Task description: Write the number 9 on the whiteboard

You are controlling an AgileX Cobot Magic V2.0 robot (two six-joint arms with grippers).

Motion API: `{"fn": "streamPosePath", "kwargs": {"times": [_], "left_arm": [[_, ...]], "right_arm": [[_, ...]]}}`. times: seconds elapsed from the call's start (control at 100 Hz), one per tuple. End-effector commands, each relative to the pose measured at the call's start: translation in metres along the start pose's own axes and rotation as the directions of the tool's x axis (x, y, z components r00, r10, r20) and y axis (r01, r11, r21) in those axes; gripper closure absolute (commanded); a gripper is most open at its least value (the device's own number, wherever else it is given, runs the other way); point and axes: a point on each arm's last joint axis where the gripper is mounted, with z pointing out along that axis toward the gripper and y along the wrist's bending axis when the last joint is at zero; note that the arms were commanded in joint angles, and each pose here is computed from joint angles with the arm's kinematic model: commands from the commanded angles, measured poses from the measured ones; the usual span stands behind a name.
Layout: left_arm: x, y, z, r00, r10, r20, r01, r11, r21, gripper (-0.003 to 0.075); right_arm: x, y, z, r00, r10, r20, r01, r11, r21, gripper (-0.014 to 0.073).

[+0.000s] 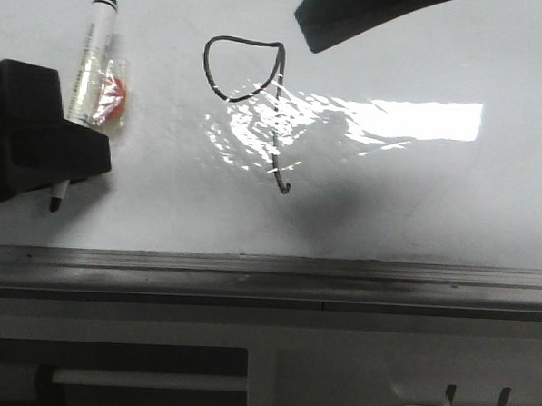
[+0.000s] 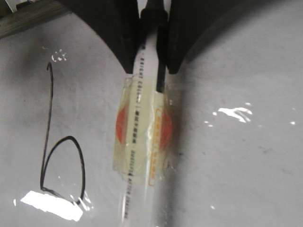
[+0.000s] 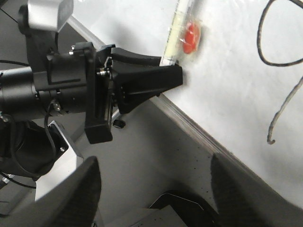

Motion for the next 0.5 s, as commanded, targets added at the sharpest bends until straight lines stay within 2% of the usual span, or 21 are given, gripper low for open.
{"fn": "streamPosePath", "kwargs": {"times": [0.0, 0.28, 0.49], "left_arm": [[-0.0085, -0.0077, 0.0038, 0.997, -0.041, 0.061, 0.038, 0.998, 0.045, 0.0741], [-0.0095, -0.0078, 0.0056, 0.996, -0.043, 0.081, 0.04, 0.998, 0.047, 0.0741], [-0.0052, -0.0064, 0.0091, 0.991, -0.125, 0.057, 0.123, 0.992, 0.041, 0.0741]], "right_arm": [[-0.0118, 0.0043, -0.0088, 0.996, -0.013, 0.088, 0.013, 1.0, -0.004, 0.0163], [-0.0112, 0.0044, -0.0088, 0.996, -0.013, 0.083, 0.014, 1.0, -0.006, 0.0163], [-0.011, 0.0044, -0.0087, 0.997, -0.013, 0.08, 0.014, 1.0, -0.006, 0.0163]]}}
